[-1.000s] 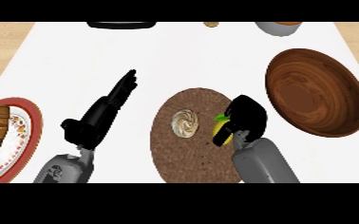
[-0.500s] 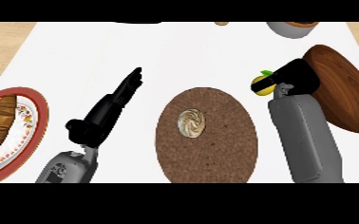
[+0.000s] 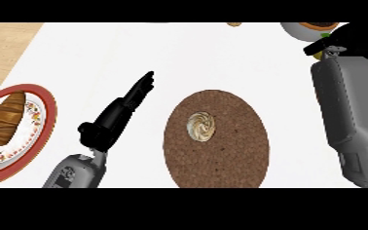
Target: Pick the lemon from the placemat and place it in the bowl
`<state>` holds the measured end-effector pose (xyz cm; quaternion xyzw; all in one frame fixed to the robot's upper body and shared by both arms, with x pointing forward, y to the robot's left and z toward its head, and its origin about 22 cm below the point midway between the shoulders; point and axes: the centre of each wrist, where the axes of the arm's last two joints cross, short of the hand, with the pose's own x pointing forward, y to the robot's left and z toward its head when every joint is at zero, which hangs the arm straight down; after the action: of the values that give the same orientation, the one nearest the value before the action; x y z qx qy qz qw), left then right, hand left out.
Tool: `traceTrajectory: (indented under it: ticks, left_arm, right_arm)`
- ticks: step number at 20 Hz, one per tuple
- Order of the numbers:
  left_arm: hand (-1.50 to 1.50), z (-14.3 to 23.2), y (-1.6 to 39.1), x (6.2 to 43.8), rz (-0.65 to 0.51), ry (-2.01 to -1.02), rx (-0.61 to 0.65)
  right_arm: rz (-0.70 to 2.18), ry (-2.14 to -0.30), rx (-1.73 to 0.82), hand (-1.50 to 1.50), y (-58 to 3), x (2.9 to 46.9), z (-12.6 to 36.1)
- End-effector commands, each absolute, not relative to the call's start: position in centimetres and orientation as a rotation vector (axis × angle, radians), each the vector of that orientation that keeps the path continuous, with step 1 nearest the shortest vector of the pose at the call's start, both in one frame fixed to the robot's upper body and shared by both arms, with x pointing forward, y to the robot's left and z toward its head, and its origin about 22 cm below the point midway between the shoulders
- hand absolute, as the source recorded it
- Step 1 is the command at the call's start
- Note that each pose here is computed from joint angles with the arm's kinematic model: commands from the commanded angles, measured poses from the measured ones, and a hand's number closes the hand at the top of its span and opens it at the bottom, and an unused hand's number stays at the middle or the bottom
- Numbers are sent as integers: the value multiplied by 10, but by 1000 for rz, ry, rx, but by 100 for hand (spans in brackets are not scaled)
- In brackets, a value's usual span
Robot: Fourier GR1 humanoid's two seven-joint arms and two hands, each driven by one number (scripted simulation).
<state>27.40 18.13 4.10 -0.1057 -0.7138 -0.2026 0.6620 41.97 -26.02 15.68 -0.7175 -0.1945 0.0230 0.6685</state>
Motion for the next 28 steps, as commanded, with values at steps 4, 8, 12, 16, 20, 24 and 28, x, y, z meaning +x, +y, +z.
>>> traceTrajectory:
  ticks: [4, 8, 12, 16, 20, 24, 28]
  left_arm:
    - [0, 41, 180, 274, -452, -1628, -238]
    - [0, 44, 181, 277, -448, -1615, -219]
    - [0, 36, 193, 272, -443, -1598, -217]
    - [0, 35, 196, 273, -425, -1604, -188]
    - [0, 36, 193, 274, -419, -1599, -187]
    - [0, 30, 201, 267, -406, -1584, -182]
    - [0, 37, 196, 273, -375, -1598, -196]
  right_arm:
    - [-403, -385, -1797, 150, -269, 433, 219]
    - [-426, -317, -1819, 150, -272, 436, 212]
    - [-395, -175, -1860, 150, -286, 437, 199]
    - [-375, -49, -1966, 150, -294, 431, 190]
    - [-391, -5, -1992, 150, -297, 425, 167]
    - [-371, 82, -1729, 150, -304, 416, 135]
    - [-499, 4, -1516, 150, -294, 408, 129]
